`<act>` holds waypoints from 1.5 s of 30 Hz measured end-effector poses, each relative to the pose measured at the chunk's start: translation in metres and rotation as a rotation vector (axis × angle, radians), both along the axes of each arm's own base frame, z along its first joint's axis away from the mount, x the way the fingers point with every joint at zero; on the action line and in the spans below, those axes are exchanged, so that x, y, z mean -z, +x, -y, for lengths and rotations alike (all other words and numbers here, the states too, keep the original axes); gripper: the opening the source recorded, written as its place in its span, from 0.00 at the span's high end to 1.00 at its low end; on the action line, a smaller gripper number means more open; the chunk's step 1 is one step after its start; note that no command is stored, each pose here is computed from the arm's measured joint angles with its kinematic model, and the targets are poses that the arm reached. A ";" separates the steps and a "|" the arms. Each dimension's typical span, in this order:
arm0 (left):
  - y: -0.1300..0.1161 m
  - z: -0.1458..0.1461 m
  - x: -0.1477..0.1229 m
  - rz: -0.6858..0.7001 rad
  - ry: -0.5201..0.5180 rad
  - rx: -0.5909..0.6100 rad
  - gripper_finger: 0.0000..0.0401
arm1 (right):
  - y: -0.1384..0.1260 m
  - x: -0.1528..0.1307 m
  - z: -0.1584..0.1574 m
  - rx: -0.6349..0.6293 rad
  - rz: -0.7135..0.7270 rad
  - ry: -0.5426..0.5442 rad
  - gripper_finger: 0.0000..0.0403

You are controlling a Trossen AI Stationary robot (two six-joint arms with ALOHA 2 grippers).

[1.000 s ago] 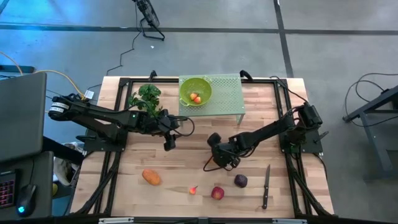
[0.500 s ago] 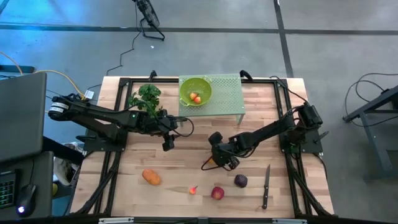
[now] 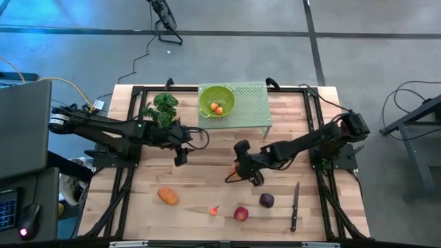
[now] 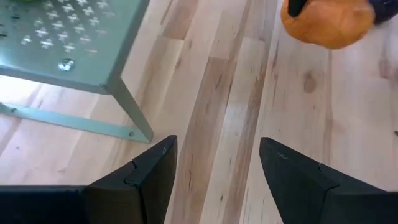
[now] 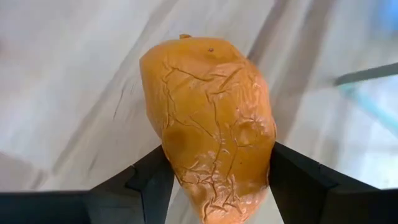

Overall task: Pick & Place Fruit
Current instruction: Put the right yellow mango into the green strainer bowl on the shelf

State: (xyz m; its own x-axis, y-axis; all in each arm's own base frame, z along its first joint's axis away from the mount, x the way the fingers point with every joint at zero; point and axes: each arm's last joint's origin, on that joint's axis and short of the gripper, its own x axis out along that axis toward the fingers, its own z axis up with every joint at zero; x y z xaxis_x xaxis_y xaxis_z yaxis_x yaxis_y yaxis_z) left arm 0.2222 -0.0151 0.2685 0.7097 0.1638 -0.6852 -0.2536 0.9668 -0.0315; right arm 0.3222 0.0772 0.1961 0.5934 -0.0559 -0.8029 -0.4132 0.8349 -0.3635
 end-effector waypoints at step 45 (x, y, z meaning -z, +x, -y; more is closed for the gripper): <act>-0.024 0.009 -0.007 -0.072 -0.087 0.362 0.45 | 0.002 -0.132 0.108 0.455 0.980 0.207 0.46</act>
